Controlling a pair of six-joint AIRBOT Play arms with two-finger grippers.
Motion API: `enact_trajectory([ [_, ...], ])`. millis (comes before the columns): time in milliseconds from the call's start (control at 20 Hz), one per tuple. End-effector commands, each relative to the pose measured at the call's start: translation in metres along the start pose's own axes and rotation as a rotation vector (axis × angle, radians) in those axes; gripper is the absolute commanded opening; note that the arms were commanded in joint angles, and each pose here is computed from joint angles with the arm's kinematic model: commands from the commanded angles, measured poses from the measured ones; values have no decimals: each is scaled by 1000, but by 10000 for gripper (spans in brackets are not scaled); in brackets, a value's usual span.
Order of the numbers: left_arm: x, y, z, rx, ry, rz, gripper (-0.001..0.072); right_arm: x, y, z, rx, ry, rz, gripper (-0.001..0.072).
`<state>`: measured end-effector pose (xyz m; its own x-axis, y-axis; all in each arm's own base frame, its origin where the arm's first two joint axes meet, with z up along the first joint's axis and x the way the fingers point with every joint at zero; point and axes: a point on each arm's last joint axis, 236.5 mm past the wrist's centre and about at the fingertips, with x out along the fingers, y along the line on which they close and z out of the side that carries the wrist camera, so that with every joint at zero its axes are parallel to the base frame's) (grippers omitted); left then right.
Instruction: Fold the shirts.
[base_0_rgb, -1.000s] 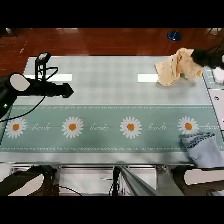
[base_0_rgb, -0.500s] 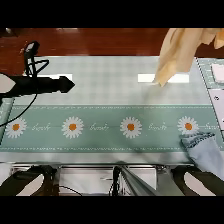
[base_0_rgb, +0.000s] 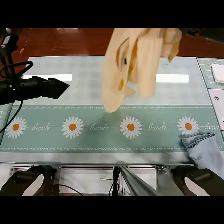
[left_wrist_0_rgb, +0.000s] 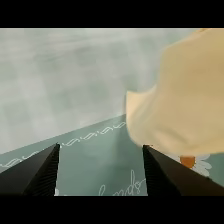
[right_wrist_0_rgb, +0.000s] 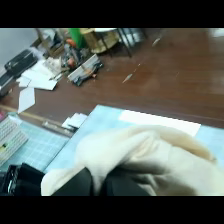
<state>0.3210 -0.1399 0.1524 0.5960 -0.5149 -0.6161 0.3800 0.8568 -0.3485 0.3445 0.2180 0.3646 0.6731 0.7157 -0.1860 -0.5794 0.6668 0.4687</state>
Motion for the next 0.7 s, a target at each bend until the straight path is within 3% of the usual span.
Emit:
enact_trajectory([
  [0,-7,-12,-9,0,31,-38,609,11,-1,-25,-28,92,-23,22],
  [350,-6,-20,-9,-22,31,-73,609,51,-109,-137,-65,545,-255,23],
  [650,7,-13,-14,-44,68,-71,609,84,-165,-259,62,946,-276,39],
])
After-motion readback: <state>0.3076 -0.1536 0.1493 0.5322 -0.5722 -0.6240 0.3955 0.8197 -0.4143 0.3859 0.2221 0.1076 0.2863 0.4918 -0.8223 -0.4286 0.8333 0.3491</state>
